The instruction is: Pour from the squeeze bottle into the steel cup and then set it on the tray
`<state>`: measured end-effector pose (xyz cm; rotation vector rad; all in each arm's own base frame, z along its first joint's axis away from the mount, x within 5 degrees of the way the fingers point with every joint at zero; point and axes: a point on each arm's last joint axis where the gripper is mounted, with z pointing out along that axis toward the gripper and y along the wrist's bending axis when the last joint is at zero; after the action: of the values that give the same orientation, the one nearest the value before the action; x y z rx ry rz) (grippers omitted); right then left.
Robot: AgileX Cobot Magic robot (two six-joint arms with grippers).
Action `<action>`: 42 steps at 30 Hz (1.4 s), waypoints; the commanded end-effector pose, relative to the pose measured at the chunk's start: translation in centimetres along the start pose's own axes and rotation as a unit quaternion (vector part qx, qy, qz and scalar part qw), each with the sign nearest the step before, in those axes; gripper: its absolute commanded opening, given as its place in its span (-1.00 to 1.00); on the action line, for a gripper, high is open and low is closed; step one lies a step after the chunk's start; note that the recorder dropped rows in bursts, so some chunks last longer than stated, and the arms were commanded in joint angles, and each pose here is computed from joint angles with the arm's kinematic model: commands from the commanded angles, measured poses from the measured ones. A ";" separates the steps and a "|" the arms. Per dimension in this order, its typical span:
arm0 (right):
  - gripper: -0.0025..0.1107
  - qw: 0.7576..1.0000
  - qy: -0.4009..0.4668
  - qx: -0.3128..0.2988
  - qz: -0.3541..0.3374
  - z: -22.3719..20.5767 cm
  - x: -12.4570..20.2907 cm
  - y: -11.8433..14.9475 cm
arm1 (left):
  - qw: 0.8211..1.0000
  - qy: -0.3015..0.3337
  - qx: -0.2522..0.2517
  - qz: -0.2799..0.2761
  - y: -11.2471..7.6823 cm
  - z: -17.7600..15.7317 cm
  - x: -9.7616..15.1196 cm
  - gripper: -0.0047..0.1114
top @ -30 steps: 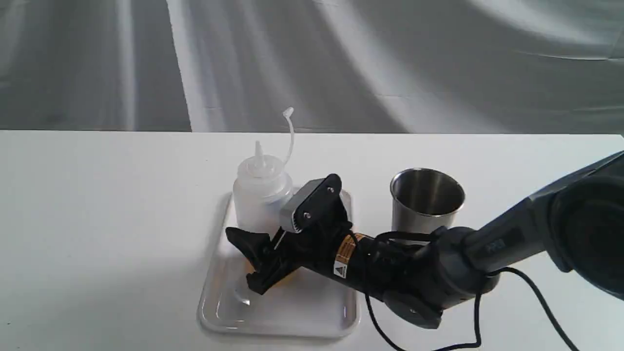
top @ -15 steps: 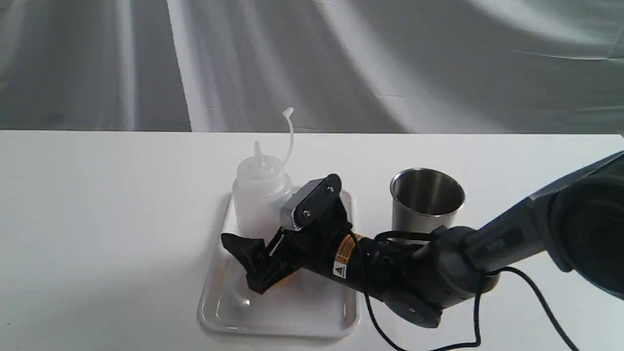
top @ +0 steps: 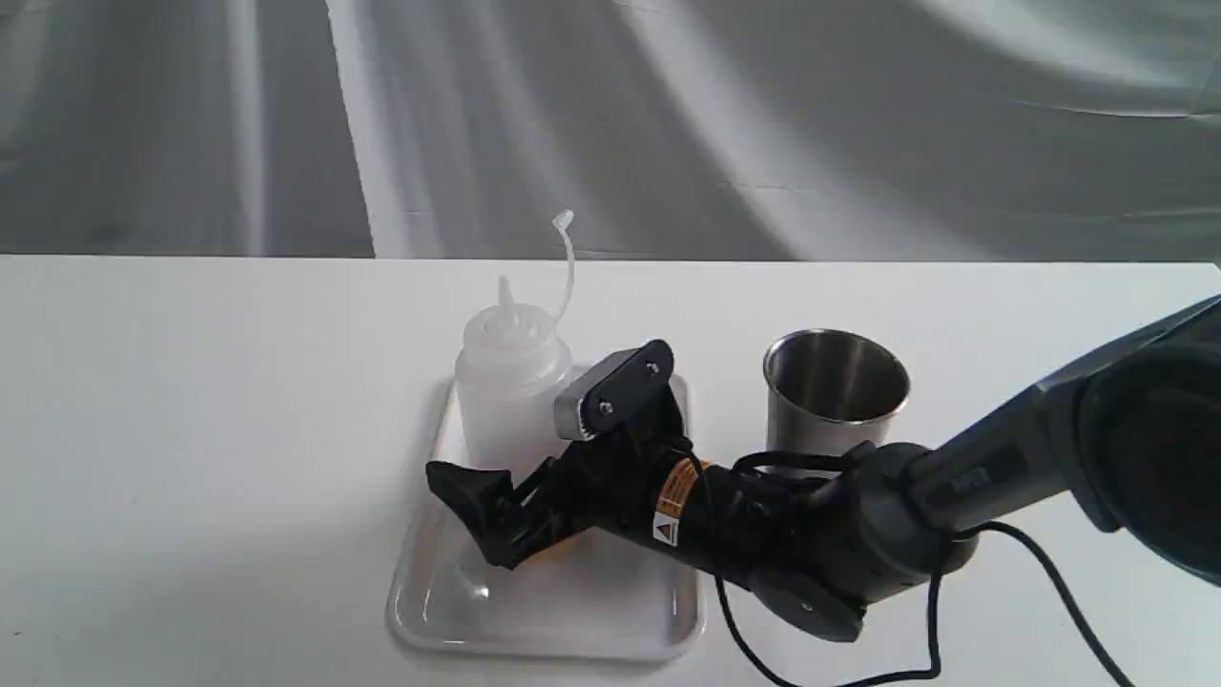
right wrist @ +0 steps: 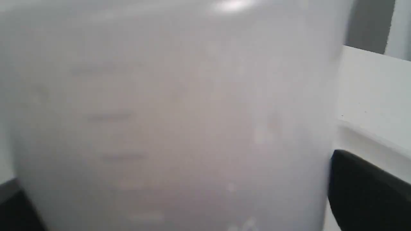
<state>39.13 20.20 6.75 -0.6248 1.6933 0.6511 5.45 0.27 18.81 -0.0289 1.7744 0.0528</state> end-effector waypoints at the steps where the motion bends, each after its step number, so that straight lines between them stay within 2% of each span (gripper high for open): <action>1: 0.90 1.000 0.002 0.000 0.000 0.1 -0.3 0.1 | 1.000 -0.003 0.000 -0.004 0.0 0.0 0.1 -0.78; 42: 0.90 0.998 0.057 0.013 -0.032 -7.1 -1.8 3.2 | 1.000 -0.003 0.000 -0.003 0.0 0.0 0.1 -0.78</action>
<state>32.72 17.58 9.58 -0.6955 1.7885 0.5653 5.45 0.27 18.81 -0.0289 1.7744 0.0528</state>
